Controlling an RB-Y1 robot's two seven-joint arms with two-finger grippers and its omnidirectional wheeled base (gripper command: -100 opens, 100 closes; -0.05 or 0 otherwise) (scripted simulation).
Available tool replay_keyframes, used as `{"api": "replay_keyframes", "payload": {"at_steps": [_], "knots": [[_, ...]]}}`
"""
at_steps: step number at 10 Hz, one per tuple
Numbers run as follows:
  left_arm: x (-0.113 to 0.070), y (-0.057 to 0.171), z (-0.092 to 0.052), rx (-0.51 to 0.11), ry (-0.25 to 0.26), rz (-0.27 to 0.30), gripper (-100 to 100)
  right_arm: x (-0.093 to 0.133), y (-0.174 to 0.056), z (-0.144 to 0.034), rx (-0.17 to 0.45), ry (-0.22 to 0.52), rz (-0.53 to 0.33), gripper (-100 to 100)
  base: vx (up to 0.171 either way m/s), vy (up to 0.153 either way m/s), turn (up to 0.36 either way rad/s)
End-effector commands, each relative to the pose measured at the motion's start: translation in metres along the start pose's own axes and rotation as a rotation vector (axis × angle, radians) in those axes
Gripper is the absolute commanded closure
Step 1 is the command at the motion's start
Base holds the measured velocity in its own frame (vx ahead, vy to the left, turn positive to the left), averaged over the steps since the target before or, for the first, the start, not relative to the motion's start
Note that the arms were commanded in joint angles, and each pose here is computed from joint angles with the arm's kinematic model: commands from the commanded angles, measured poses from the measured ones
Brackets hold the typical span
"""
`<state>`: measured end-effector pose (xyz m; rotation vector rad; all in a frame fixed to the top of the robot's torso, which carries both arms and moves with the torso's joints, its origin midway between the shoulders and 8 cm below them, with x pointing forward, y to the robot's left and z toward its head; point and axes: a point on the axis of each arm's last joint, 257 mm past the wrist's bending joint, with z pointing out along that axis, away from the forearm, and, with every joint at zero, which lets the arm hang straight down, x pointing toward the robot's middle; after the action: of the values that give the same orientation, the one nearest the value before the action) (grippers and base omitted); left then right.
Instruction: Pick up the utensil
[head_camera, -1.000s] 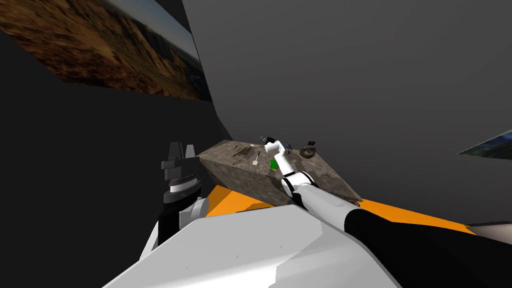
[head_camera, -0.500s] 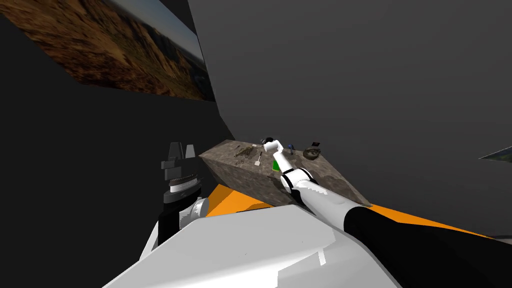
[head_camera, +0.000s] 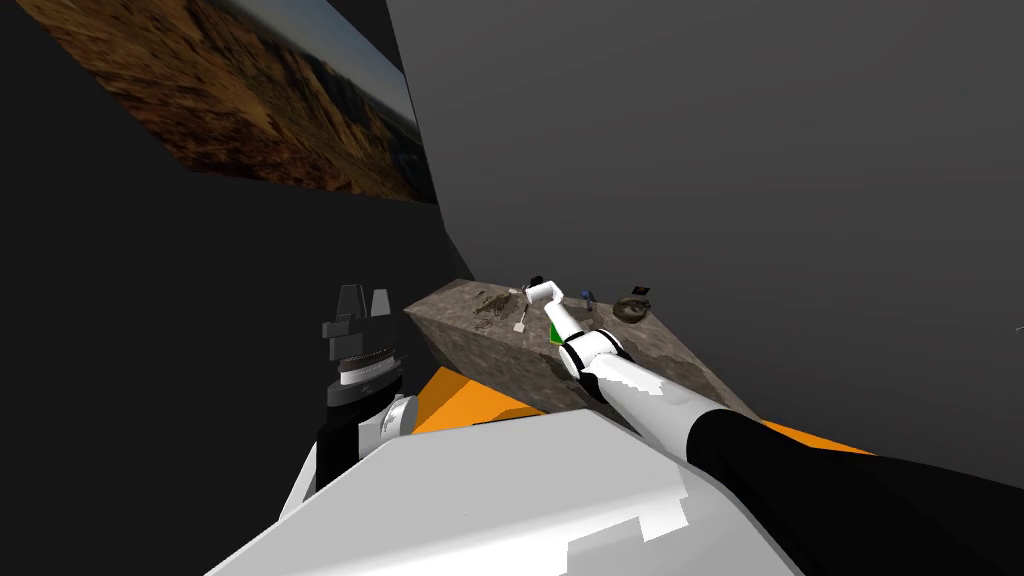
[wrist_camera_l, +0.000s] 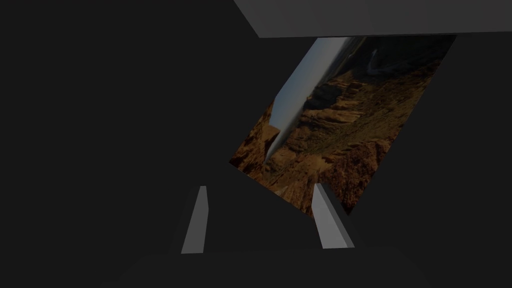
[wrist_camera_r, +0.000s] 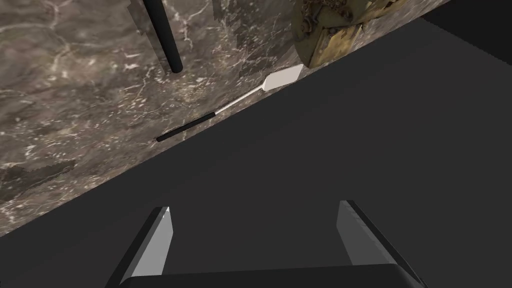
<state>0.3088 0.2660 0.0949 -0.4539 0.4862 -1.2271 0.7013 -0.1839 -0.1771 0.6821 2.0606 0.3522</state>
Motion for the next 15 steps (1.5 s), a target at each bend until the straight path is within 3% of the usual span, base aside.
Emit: {"api": "replay_keyframes", "payload": {"at_steps": [1,3,8,15], "knots": [[0.0,0.0,0.0,0.0,0.0,0.0,0,0.014,-0.017,0.004,0.06,0.057,-0.03,-100,0.019,0.024,0.115],[0.0,0.0,0.0,0.0,0.0,0.0,0,0.02,-0.026,0.007,0.082,0.073,-0.029,-100,0.011,0.011,0.008],[0.0,0.0,0.0,0.0,0.0,0.0,0,0.066,-0.077,0.011,0.245,0.237,-0.093,-100,0.022,0.02,0.086],[0.0,0.0,0.0,0.0,0.0,0.0,0,0.107,-0.134,-0.002,0.41,0.411,-0.145,-100,0.025,0.017,0.066]]}}
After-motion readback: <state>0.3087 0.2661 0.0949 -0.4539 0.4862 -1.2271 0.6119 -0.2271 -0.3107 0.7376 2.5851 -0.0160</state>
